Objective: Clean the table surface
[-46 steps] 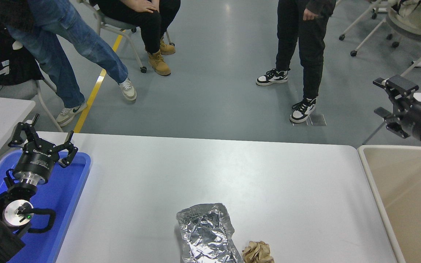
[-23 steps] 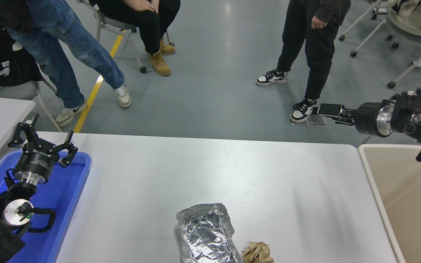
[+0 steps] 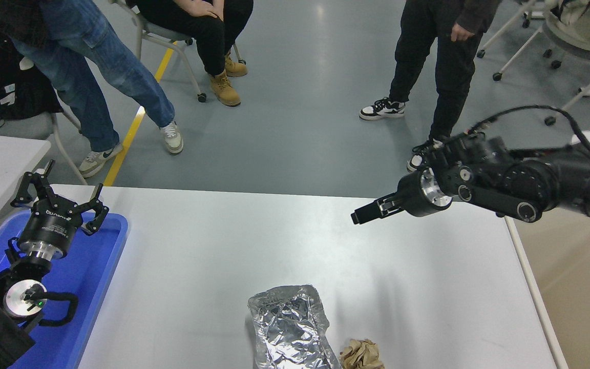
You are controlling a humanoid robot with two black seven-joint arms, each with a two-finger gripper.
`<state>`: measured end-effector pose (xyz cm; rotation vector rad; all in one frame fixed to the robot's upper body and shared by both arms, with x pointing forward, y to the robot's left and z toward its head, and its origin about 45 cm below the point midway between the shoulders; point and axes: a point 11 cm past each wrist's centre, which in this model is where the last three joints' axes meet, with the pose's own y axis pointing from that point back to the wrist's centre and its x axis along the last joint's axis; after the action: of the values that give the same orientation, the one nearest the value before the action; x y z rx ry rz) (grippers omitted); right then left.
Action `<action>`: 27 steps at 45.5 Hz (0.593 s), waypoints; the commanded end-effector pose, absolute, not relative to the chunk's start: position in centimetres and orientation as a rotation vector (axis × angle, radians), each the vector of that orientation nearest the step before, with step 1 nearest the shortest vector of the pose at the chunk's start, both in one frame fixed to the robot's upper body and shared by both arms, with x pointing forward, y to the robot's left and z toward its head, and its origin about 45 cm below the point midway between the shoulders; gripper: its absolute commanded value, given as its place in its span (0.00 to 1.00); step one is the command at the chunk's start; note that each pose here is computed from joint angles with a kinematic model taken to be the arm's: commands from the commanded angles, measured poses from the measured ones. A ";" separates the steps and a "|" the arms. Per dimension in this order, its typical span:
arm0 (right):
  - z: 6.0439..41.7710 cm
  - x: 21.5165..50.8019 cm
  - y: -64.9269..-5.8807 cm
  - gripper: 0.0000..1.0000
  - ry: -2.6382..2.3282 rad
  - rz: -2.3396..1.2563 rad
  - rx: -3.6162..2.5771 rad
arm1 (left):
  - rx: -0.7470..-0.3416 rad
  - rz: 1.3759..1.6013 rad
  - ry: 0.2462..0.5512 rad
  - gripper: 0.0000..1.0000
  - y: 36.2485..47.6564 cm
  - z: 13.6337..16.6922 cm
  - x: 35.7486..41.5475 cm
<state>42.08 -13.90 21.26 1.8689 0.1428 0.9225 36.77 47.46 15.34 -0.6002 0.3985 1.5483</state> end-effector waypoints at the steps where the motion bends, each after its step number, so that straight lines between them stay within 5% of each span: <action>1: 21.3 39.9 -7.2 0.98 0.340 1.046 1.827 | -0.600 1.548 0.399 1.00 47.5 15.34 36.77; 27: 22.6 42.6 -7.3 0.98 0.279 1.107 1.729 | -0.600 1.548 0.399 1.00 47.5 15.34 36.77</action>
<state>41.65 -7.12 22.35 1.7537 0.3098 1.0899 36.77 47.46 15.34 -0.6003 0.3986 1.5483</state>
